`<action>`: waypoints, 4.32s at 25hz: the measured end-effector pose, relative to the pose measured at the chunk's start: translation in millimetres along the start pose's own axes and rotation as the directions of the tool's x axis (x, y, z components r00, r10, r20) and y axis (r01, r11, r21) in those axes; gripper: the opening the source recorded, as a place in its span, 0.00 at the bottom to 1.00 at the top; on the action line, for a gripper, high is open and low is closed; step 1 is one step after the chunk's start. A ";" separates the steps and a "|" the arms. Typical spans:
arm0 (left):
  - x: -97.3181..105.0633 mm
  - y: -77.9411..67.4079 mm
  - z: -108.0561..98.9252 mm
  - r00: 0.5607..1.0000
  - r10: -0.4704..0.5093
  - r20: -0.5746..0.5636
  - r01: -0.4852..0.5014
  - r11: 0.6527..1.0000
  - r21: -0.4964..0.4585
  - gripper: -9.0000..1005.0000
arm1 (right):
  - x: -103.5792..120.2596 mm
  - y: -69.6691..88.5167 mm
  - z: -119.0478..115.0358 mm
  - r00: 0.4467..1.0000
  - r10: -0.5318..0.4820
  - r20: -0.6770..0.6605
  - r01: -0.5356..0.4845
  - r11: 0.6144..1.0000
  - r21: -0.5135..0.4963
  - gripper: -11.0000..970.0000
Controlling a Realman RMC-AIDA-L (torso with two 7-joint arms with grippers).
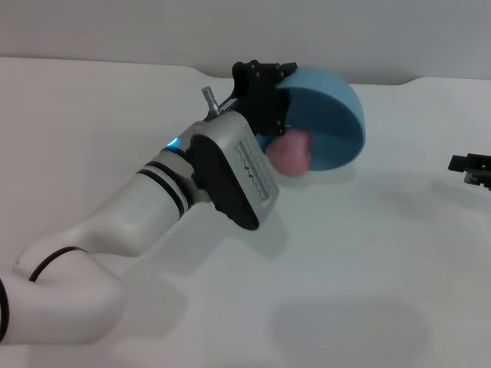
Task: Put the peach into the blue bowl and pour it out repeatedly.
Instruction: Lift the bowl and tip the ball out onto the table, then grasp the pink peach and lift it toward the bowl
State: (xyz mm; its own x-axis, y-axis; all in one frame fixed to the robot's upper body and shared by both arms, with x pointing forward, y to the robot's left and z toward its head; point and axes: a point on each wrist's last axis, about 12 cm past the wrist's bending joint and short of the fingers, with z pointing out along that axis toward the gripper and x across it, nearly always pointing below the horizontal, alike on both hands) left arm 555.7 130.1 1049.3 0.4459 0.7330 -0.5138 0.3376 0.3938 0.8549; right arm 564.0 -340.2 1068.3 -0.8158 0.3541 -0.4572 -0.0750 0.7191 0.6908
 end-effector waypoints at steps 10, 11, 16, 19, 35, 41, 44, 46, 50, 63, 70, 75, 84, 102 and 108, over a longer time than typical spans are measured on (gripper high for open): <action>-0.6 -1.7 -5.6 0.991 0.128 0.026 -0.127 0.992 -0.025 0.01 | 4.5 0.6 2.2 1.000 0.004 -0.008 -0.004 1.000 -0.005 0.58; -0.1 -1.6 -5.7 0.992 0.124 0.023 -0.123 0.992 -0.025 0.01 | 4.1 1.1 2.5 1.000 0.002 -0.008 -0.002 1.000 -0.006 0.58; 3.8 1.4 -5.5 1.000 0.018 0.003 -0.018 0.999 -0.035 0.01 | 2.8 4.2 5.2 1.000 -0.009 -0.011 0.009 1.000 -0.012 0.58; 7.5 6.5 -4.7 0.997 -0.081 -0.009 0.080 0.995 -0.058 0.01 | 1.4 7.3 7.7 1.000 -0.019 -0.014 0.019 1.000 -0.018 0.58; 54.2 63.5 28.4 0.654 -0.633 -0.414 0.658 0.746 -0.101 0.01 | -2.5 64.5 57.4 0.883 -0.439 -0.166 0.421 0.897 -0.133 0.60; 65.6 97.6 35.8 0.427 -0.727 -0.537 0.821 0.561 -0.106 0.01 | 4.6 89.6 87.6 0.746 -0.617 -0.252 0.599 0.786 -0.151 0.60; 67.3 108.8 34.5 0.357 -0.730 -0.583 0.865 0.494 -0.089 0.01 | 10.4 102.7 101.7 0.663 -0.692 -0.287 0.675 0.718 -0.169 0.60; 71.5 126.2 31.0 0.275 -0.723 -0.634 0.891 0.439 -0.114 0.01 | 17.5 115.3 111.7 0.591 -0.747 -0.304 0.723 0.658 -0.211 0.61; 79.7 145.3 20.9 0.181 -0.683 -0.708 0.857 0.463 -0.227 0.01 | 36.2 142.2 128.1 0.458 -0.837 -0.299 0.784 0.539 -0.307 0.61; 75.0 154.7 0.2 0.099 -0.583 -0.806 0.857 0.462 -0.229 0.01 | 61.0 179.8 145.0 0.272 -0.937 -0.219 0.860 0.339 -0.381 0.61; 72.1 150.4 0.0 0.107 -0.570 -0.815 0.857 0.468 -0.215 0.01 | 87.6 184.5 158.8 0.171 -0.967 -0.190 0.901 0.231 -0.366 0.61; 68.9 150.3 1.7 0.123 -0.565 -0.816 0.855 0.477 -0.202 0.01 | 93.4 184.0 162.4 0.133 -0.974 -0.185 0.915 0.193 -0.355 0.61; 60.4 148.2 7.8 0.159 -0.550 -0.820 0.850 0.499 -0.169 0.01 | 91.7 178.0 164.8 0.186 -0.964 -0.189 0.917 0.240 -0.318 0.61; 56.6 144.5 11.2 0.170 -0.540 -0.824 0.851 0.502 -0.153 0.01 | 102.8 168.2 166.6 0.306 -0.925 -0.226 0.859 0.370 -0.354 0.60; 53.4 141.2 12.9 0.189 -0.529 -0.827 0.847 0.514 -0.135 0.01 | 100.7 159.9 166.8 0.330 -0.912 -0.245 0.857 0.398 -0.328 0.60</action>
State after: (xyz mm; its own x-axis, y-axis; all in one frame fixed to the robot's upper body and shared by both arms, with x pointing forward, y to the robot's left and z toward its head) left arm 637.8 217.7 1141.7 -0.7801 0.3892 -0.4899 0.4391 0.8983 0.0144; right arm 565.5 -89.9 1039.3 -0.3411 -0.6850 -0.6437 -0.9168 0.3938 0.0668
